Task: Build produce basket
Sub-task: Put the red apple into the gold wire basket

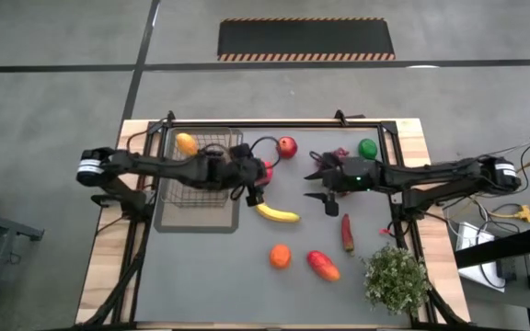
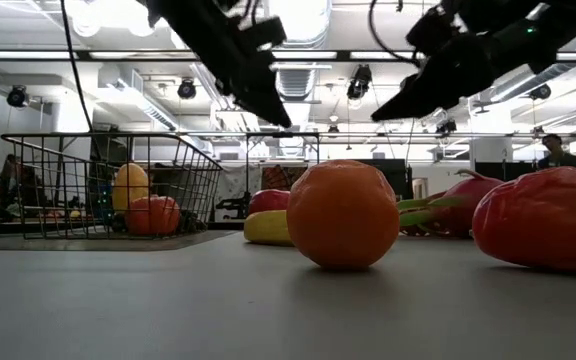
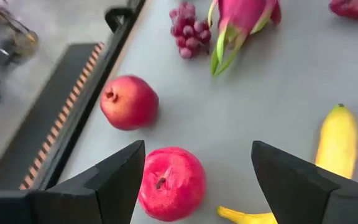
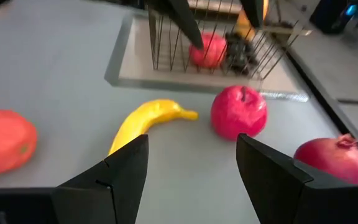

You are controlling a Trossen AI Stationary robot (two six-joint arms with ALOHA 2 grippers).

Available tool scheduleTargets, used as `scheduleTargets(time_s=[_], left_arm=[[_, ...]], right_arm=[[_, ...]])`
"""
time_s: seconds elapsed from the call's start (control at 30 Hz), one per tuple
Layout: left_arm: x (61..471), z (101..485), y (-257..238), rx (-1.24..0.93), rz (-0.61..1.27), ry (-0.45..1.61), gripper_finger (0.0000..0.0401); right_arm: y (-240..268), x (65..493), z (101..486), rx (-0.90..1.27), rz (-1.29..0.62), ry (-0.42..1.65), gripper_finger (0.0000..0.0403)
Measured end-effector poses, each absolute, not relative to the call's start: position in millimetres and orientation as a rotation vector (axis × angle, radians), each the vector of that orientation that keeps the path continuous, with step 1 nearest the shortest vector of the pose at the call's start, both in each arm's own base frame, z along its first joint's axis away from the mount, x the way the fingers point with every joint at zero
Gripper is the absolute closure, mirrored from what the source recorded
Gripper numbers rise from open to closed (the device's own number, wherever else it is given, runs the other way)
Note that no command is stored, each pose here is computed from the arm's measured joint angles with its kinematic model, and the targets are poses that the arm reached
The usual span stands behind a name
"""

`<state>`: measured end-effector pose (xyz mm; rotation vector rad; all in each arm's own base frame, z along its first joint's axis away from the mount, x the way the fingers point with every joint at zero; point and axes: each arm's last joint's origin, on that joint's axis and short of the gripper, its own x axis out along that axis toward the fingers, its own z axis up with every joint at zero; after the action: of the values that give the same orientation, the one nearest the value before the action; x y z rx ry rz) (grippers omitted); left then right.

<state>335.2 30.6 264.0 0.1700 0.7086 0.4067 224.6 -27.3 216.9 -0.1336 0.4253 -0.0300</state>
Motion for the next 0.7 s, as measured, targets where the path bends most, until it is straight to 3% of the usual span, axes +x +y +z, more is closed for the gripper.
scheduleTargets(time_s=[0.23, 0.7], left_arm=[[351.6, 264.3, 56.9, 0.147, 0.405, 0.766, 0.0125], [357.7, 271.1, 63.2, 0.179, 0.401, 0.796, 0.0125]], right_arm=[[-25.0, 206.7, 221.0, -0.142, -0.039, 0.333, 0.0174], [-24.9, 205.8, 217.2, -0.141, -0.038, 0.346, 0.0174]])
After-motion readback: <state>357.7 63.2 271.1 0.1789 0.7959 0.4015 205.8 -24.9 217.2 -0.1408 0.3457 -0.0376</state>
